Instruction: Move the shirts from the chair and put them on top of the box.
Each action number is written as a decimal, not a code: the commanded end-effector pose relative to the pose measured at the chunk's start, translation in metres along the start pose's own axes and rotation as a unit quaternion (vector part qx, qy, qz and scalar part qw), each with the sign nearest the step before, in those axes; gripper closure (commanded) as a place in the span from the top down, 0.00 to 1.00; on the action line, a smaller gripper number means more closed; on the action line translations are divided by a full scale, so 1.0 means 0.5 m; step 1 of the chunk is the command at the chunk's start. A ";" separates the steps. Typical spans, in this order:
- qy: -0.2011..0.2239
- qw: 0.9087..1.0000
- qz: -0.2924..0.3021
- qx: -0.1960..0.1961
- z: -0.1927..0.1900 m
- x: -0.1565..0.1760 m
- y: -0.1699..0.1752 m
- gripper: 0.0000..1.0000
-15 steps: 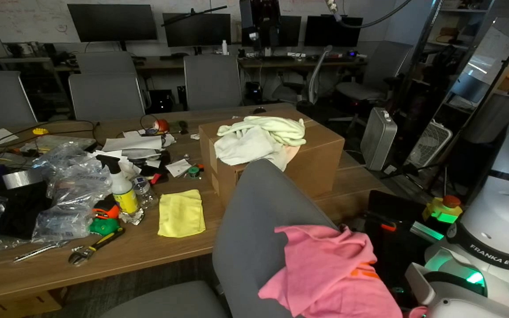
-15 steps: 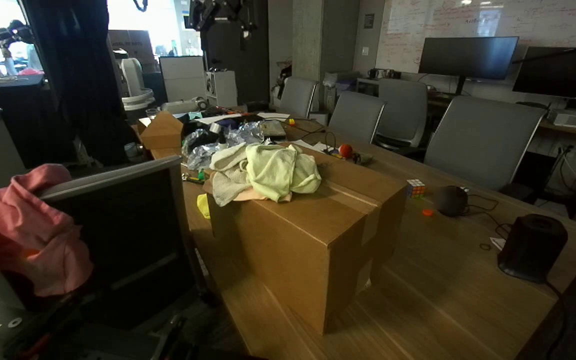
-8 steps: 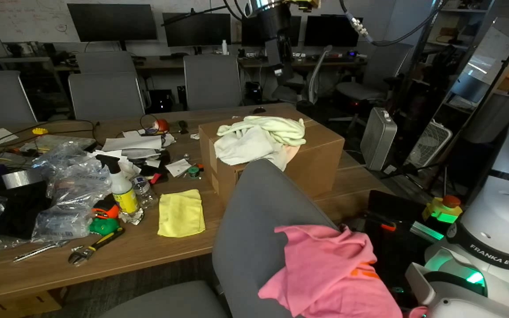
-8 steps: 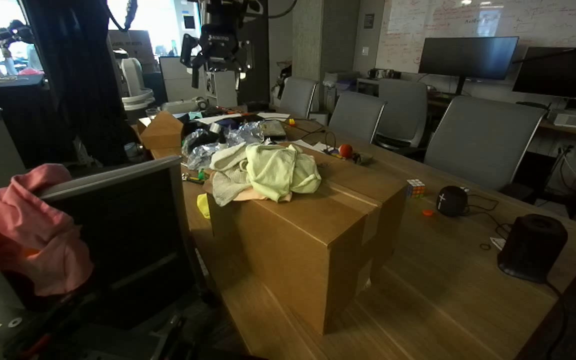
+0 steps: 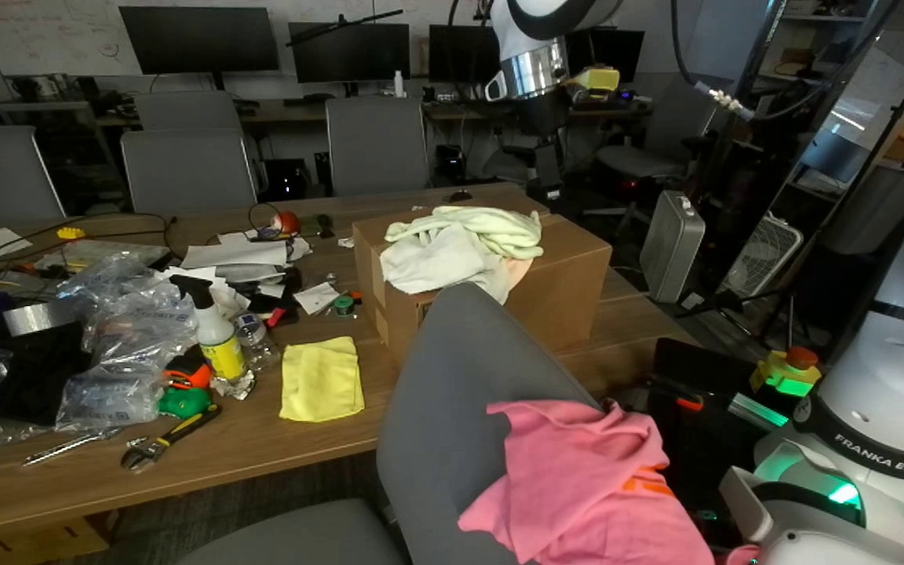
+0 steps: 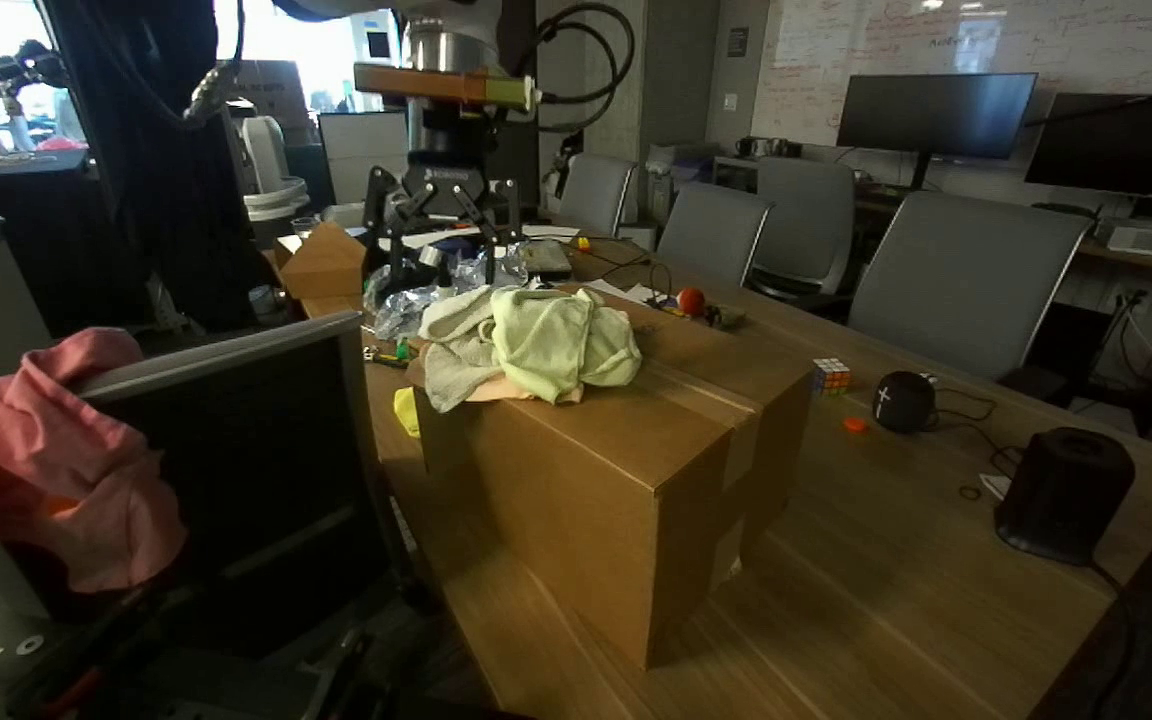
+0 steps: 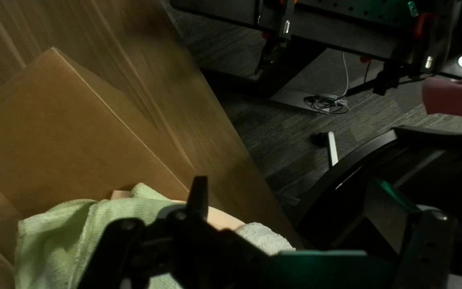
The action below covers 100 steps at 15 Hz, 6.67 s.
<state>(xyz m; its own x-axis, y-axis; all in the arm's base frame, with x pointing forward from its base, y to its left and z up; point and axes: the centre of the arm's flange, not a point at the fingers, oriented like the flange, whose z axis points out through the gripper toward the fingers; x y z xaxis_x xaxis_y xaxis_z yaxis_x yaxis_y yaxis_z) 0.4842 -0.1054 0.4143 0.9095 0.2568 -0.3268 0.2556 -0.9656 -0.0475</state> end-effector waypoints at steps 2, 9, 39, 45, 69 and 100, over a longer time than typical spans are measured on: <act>0.022 0.997 -0.024 -0.073 0.082 -0.006 -0.052 1.00; 0.000 0.989 -0.097 -0.109 0.104 0.014 -0.160 1.00; -0.088 0.978 -0.169 -0.087 0.190 -0.024 -0.533 1.00; -0.097 0.979 -0.165 -0.070 0.181 -0.036 -0.558 1.00; -0.120 0.973 -0.194 0.016 0.252 -0.076 -0.655 1.00; -0.059 0.971 -0.232 0.024 0.265 -0.078 -0.629 0.01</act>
<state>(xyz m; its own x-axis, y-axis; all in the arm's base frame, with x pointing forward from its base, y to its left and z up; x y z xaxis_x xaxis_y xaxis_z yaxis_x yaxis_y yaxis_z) 0.3306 0.1872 0.3055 0.6323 0.6564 -0.4115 0.6090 -0.7494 -0.2597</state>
